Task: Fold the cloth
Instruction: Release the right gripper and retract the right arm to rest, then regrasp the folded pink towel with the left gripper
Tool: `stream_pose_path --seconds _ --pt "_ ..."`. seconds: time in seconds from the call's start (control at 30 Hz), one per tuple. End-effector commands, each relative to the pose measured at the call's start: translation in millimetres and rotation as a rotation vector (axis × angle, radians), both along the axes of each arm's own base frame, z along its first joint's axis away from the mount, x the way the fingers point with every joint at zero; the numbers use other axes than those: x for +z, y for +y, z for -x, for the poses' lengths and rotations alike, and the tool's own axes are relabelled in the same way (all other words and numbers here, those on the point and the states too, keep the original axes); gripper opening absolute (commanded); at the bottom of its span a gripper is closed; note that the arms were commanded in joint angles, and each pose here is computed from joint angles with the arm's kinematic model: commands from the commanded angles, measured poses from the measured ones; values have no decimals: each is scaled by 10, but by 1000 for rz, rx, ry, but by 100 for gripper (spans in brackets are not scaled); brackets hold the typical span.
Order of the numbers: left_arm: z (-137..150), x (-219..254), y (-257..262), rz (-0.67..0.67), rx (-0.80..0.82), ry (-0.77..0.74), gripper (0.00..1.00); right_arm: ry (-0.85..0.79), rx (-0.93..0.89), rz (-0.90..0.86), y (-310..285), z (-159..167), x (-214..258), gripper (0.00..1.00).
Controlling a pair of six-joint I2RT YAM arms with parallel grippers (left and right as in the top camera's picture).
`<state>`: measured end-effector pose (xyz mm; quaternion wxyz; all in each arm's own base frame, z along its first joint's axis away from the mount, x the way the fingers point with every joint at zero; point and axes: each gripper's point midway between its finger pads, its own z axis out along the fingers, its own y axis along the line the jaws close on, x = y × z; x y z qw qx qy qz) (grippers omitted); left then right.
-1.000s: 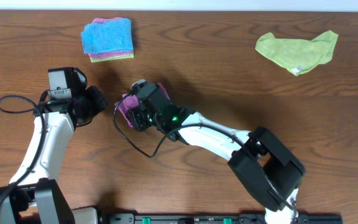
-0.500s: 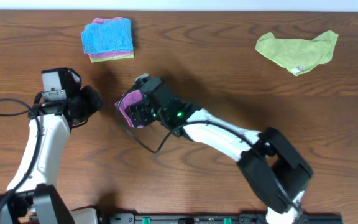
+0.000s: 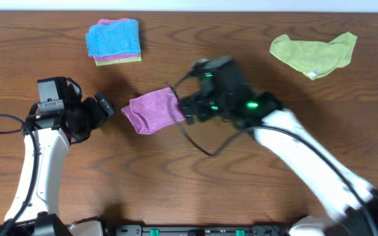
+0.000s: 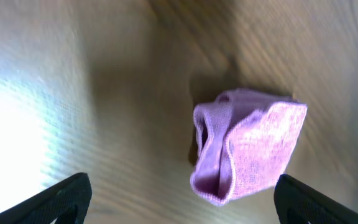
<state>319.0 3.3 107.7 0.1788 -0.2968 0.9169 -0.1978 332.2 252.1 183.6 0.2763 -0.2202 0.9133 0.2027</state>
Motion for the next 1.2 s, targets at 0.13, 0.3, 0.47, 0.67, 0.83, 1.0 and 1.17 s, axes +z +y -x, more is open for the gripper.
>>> stream_pose_path --seconds 0.13,0.3,0.47,0.67,0.83,1.0,1.17 --pt "4 136 -131 100 10 -6 95 -85 -76 17 -915 408 334 99" --pt "16 158 -202 145 5 -2 95 -166 -195 -38 -1375 882 311 99" --pt "45 180 -280 195 -6 8 95 -173 -360 -92 -1679 1283 98 99" --pt "114 179 -343 233 -13 37 95 -196 -567 -104 -2008 1524 -141 99" --pt "139 184 -409 263 -30 43 95 -246 -641 -53 -2190 1532 -161 99" --pt "220 71 -474 276 -40 74 95 -279 -687 -31 -2281 1491 -121 99" --pt "306 -126 -498 298 -10 106 95 -280 -687 -31 -2281 1491 -121 99"
